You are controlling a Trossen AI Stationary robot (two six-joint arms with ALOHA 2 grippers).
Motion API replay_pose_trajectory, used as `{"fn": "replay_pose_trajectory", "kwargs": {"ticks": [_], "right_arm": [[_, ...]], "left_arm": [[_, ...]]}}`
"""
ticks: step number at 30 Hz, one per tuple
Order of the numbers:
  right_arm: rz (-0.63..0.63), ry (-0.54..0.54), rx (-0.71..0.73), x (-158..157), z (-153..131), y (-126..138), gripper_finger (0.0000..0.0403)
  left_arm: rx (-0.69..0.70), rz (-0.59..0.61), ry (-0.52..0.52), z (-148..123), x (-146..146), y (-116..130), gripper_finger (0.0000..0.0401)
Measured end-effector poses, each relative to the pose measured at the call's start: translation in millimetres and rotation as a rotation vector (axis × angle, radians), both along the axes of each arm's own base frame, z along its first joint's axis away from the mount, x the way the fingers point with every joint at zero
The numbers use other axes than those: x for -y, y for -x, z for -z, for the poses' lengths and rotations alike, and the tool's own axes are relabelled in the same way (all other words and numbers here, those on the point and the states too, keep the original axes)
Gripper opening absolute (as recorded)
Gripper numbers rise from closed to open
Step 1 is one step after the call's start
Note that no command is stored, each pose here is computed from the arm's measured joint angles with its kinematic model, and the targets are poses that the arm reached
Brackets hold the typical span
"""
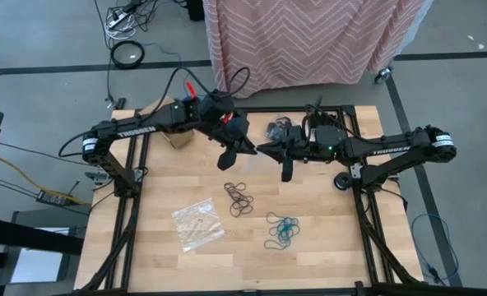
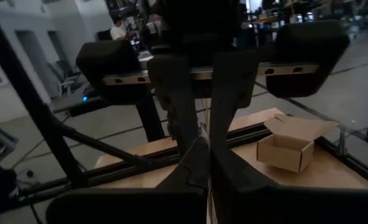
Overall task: Sort rubber bands
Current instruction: Open the transparent zip bag
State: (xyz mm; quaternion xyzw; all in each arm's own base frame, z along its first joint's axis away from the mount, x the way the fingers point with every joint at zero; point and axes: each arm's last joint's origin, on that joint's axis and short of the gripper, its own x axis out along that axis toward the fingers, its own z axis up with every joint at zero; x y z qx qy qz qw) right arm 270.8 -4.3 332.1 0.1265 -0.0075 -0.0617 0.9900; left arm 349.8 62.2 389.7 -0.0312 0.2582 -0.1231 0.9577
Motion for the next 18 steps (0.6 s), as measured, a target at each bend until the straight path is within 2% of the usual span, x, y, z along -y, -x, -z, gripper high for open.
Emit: {"fn": "replay_pose_trajectory", "kwargs": {"ticks": [3,12,18], "right_arm": [[0.007,-0.004,0.021,1.8,-1.9,-0.1,0.0],[-0.009,-0.014,0.039,2.0,-3.6,0.0,0.0],[-0.043,0.009,-0.05,0.8,4.8,-0.2,0.001]], "left_arm": [[-0.009,-0.001,0.002,1.9,-0.1,0.3,0.0025],[-0.125,0.003,0.052,35.0,1.2,0.3,0.0024],[-0.102,0.008,0.053,34.7,1.6,-1.4,0.0024]]}}
